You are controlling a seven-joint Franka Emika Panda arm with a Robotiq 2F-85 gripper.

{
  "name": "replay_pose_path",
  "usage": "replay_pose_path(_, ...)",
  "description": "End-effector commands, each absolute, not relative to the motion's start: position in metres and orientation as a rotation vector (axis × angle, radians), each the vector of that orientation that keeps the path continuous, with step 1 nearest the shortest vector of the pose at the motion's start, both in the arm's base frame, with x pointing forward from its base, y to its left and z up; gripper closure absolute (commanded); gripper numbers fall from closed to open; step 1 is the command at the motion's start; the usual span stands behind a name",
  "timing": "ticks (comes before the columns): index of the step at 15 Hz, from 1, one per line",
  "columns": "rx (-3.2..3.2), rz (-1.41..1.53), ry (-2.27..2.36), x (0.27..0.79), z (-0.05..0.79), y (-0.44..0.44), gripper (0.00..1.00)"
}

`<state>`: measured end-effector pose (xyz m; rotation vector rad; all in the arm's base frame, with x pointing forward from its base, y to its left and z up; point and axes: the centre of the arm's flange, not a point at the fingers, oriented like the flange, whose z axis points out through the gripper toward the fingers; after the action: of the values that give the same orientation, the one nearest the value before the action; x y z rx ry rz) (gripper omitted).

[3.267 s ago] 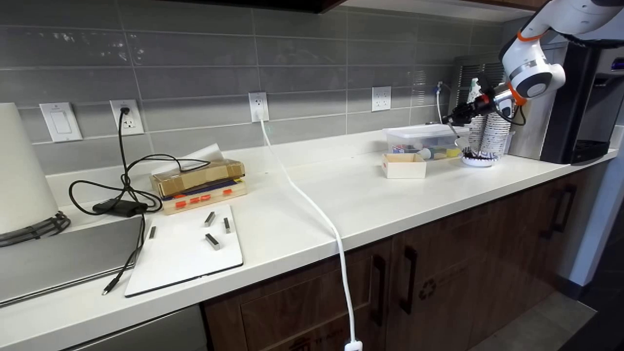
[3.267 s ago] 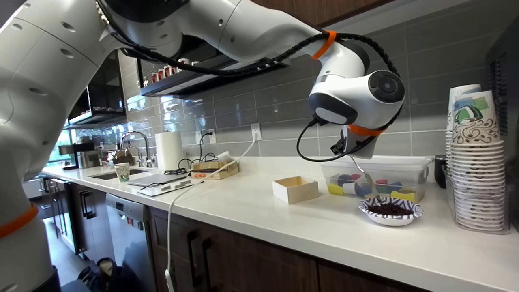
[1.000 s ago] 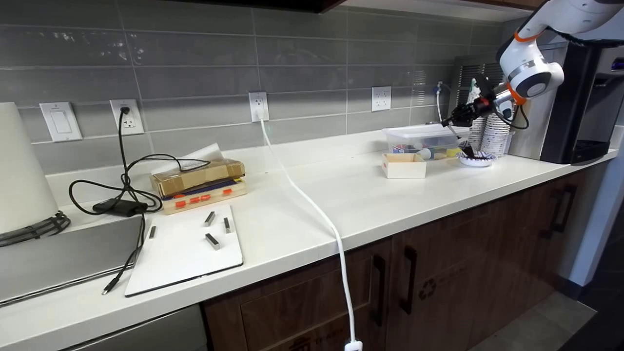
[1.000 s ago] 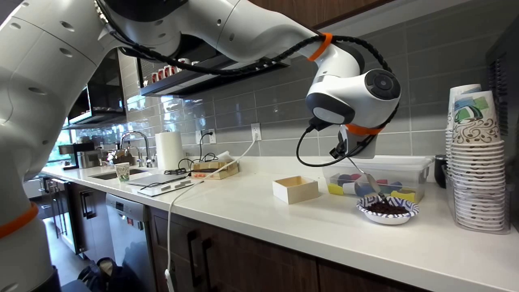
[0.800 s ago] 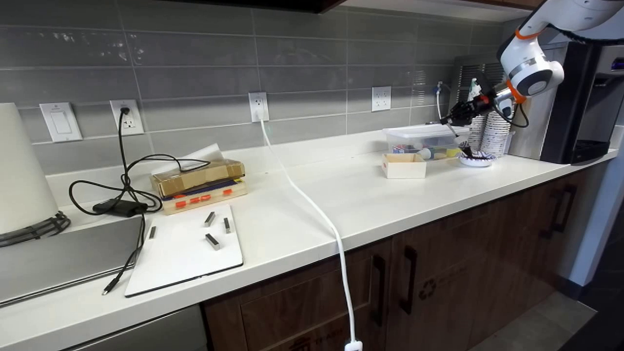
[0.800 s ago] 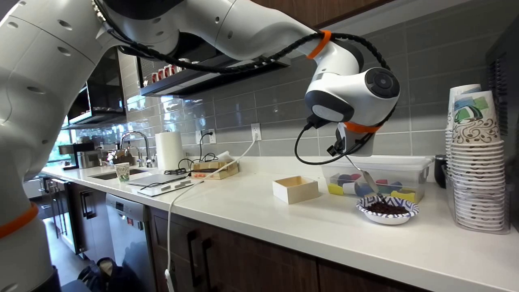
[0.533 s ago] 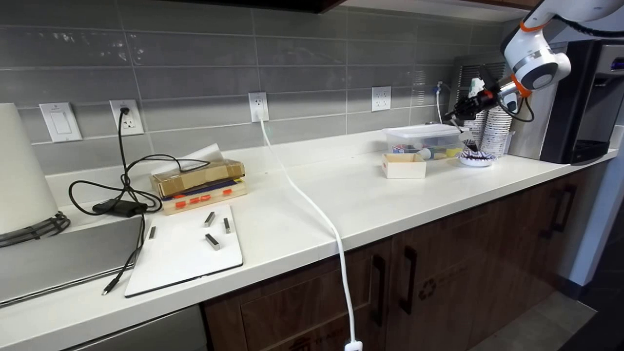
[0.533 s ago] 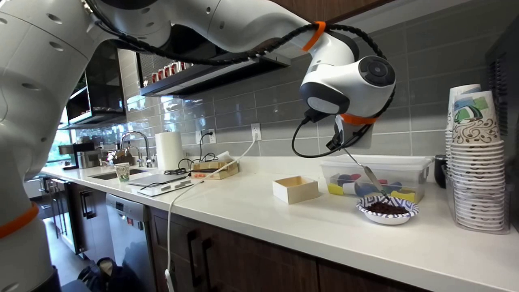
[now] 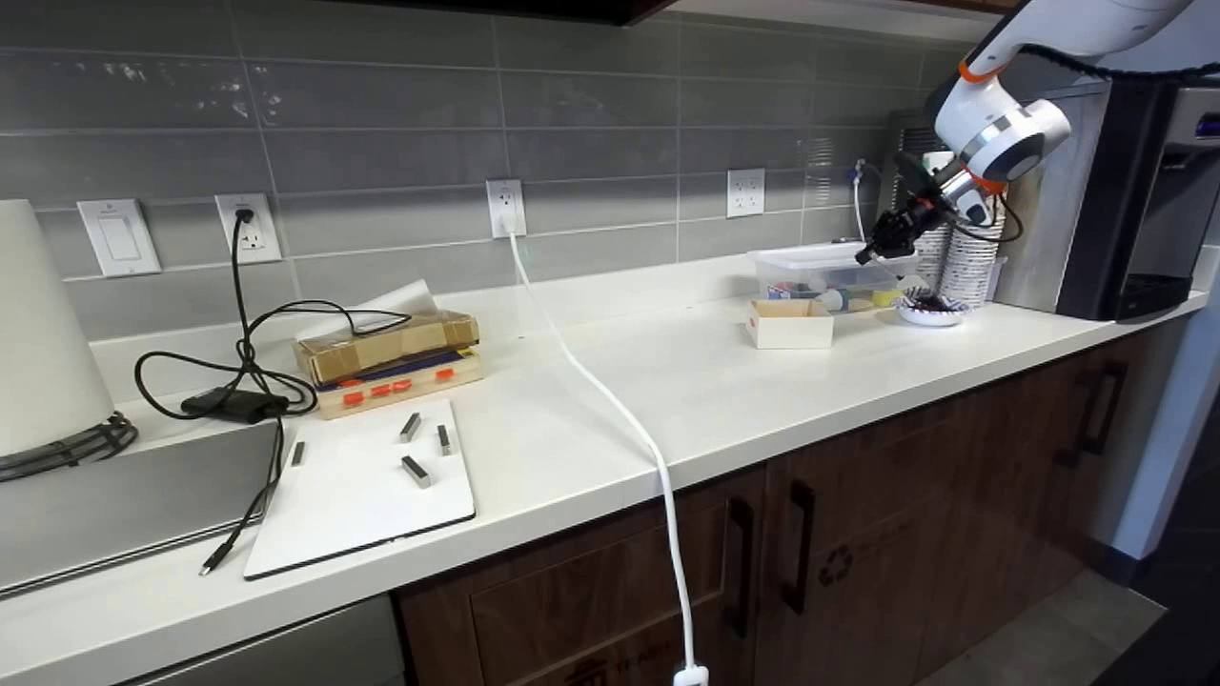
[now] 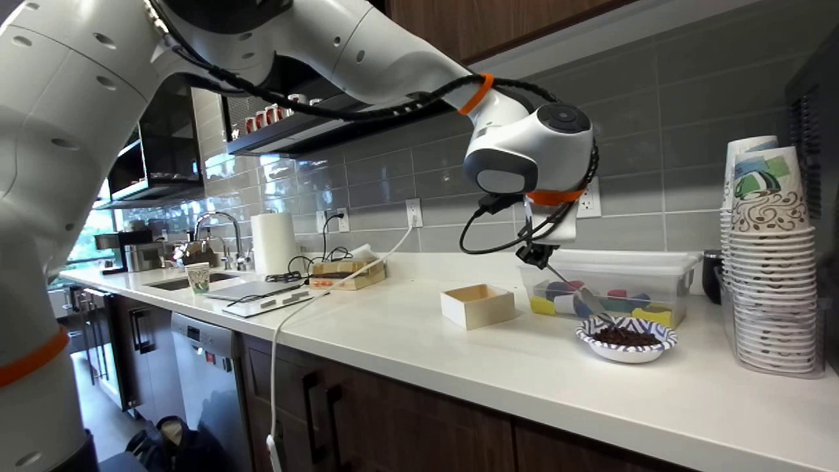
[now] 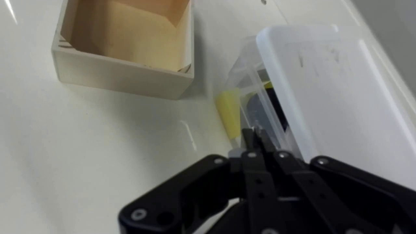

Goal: Use the cake spatula to stir the contents in the black and white bowl.

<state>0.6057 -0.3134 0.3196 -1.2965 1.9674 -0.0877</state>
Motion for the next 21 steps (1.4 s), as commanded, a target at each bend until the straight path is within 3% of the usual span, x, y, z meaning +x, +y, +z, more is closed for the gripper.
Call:
replay_pose_path(1,-1.373,-0.152,2.101,0.626,0.315,-0.299,0.99)
replay_pose_path(17,-1.649,-0.241,2.219,0.63,0.283,-0.286,0.99)
replay_pose_path(18,-1.639,-0.245,2.214,0.628,0.283,-0.287,0.71)
replay_pose_path(19,-1.63,-0.247,2.214,0.627,0.282,-0.288,0.71)
replay_pose_path(21,-1.619,-0.253,2.216,0.625,0.282,-0.29,0.57)
